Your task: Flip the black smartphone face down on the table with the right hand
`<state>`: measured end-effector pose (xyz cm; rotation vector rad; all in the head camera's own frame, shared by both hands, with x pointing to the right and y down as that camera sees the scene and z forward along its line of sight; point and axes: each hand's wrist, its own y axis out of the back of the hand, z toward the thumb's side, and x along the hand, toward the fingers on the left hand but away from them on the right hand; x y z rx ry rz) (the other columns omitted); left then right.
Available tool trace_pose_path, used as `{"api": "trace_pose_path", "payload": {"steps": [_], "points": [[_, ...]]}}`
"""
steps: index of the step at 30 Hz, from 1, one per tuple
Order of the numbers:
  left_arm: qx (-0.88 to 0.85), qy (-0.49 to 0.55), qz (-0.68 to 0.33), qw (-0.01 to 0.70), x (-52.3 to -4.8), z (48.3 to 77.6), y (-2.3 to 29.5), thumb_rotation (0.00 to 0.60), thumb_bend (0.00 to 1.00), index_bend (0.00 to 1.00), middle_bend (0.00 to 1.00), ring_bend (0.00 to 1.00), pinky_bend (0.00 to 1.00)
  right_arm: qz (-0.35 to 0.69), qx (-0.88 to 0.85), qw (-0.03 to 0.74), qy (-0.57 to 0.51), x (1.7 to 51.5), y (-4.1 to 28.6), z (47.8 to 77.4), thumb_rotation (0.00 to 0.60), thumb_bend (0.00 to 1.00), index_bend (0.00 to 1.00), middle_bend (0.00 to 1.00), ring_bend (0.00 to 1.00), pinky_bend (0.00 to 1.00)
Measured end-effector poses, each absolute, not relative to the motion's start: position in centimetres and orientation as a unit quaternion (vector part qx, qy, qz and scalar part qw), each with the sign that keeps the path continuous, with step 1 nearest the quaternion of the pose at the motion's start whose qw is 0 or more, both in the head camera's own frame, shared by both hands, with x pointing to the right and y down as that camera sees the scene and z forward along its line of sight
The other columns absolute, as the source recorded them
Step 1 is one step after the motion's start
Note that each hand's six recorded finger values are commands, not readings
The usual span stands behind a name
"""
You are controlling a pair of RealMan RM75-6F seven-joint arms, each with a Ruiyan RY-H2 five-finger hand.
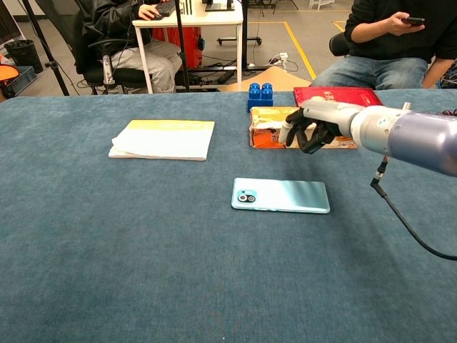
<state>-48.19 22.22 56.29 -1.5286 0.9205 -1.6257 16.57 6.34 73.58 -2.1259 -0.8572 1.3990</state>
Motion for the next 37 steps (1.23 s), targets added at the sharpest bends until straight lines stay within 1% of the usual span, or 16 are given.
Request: {"api": "trace_pose_path", "payload": {"steps": [4, 8, 9, 11, 12, 13, 14, 15, 16, 18, 20, 24, 29, 33, 37], "points": [[-0.593, 0.357, -0.630, 0.353, -48.3, 56.3, 22.2, 0.600, 0.00, 0.00, 0.00, 0.00, 0.00, 0.493, -0.776, 0.234, -0.316, 16.2, 6.3, 72.5, 0.600, 0.75, 0.37, 0.32, 0.20, 0.31], [-0.596, 0.360, -0.625, 0.354, -48.3, 56.1, 22.2, 0.600, 0.00, 0.00, 0.00, 0.00, 0.00, 0.465, -0.783, 0.261, -0.320, 16.2, 6.3, 70.3, 0.600, 0.72, 0.37, 0.30, 0.20, 0.31], [-0.596, 0.361, -0.623, 0.355, -48.2, 56.0, 22.2, 0.600, 0.00, 0.00, 0.00, 0.00, 0.00, 0.456, -0.783, 0.275, -0.322, 16.3, 6.3, 69.4, 0.600, 0.71, 0.36, 0.30, 0.19, 0.31], [-0.598, 0.363, -0.620, 0.356, -48.1, 55.9, 22.2, 0.600, 0.00, 0.00, 0.00, 0.00, 0.00, 0.440, -0.781, 0.301, -0.325, 16.7, 6.2, 67.9, 0.600, 0.65, 0.34, 0.28, 0.17, 0.27], [-0.599, 0.363, -0.619, 0.357, -48.1, 55.8, 22.2, 0.600, 0.00, 0.00, 0.00, 0.00, 0.00, 0.430, -0.778, 0.320, -0.328, 17.1, 6.3, 66.9, 0.600, 0.57, 0.32, 0.26, 0.16, 0.24], [-0.600, 0.363, -0.617, 0.357, -48.0, 55.8, 22.2, 0.600, 0.00, 0.00, 0.00, 0.00, 0.00, 0.422, -0.775, 0.335, -0.331, 17.5, 6.3, 66.0, 0.600, 0.45, 0.29, 0.23, 0.13, 0.19], [-0.602, 0.363, -0.615, 0.358, -48.0, 55.7, 22.3, 0.600, 0.00, 0.00, 0.00, 0.00, 0.00, 0.414, -0.771, 0.350, -0.334, 18.0, 6.4, 65.1, 0.600, 0.37, 0.27, 0.21, 0.10, 0.15], [-0.603, 0.363, -0.613, 0.360, -47.9, 55.6, 22.3, 0.600, 0.00, 0.00, 0.00, 0.00, 0.00, 0.405, -0.765, 0.370, -0.338, 18.8, 6.6, 63.9, 0.600, 0.23, 0.23, 0.17, 0.06, 0.09], [-0.604, 0.362, -0.612, 0.360, -47.8, 55.6, 22.3, 0.600, 0.00, 0.00, 0.00, 0.00, 0.00, 0.399, -0.759, 0.385, -0.341, 19.5, 6.8, 63.0, 0.600, 0.11, 0.19, 0.12, 0.02, 0.03], [-0.606, 0.363, -0.607, 0.363, -47.7, 55.5, 22.4, 0.600, 0.00, 0.00, 0.00, 0.00, 0.00, 0.392, -0.745, 0.411, -0.349, 21.7, 7.5, 61.0, 0.600, 0.02, 0.15, 0.08, 0.00, 0.00], [-0.608, 0.364, -0.604, 0.365, -47.6, 55.4, 22.4, 0.600, 0.00, 0.00, 0.00, 0.00, 0.00, 0.396, -0.733, 0.424, -0.356, 23.7, 8.3, 59.5, 0.600, 0.00, 0.12, 0.04, 0.00, 0.00], [-0.611, 0.366, -0.596, 0.371, -47.4, 55.1, 22.4, 0.600, 0.00, 0.00, 0.00, 0.00, 0.00, 0.414, -0.706, 0.440, -0.370, 28.0, 10.7, 56.6, 0.600, 0.00, 0.09, 0.00, 0.00, 0.00], [-0.614, 0.372, -0.583, 0.381, -46.9, 54.8, 22.5, 0.600, 0.00, 0.00, 0.00, 0.00, 0.00, 0.438, -0.682, 0.447, -0.379, 31.2, 13.4, 54.9, 0.600, 0.00, 0.06, 0.00, 0.00, 0.00], [-0.618, 0.377, -0.570, 0.388, -46.7, 54.5, 22.7, 0.600, 0.00, 0.00, 0.00, 0.00, 0.00, 0.467, -0.656, 0.446, -0.391, 34.3, 16.6, 53.9, 0.600, 0.00, 0.06, 0.00, 0.00, 0.00], [-0.620, 0.380, -0.566, 0.387, -46.8, 54.2, 22.9, 0.600, 0.00, 0.00, 0.00, 0.00, 0.00, 0.490, -0.631, 0.446, -0.402, 36.9, 19.2, 53.2, 0.600, 0.00, 0.06, 0.00, 0.00, 0.00]]}}
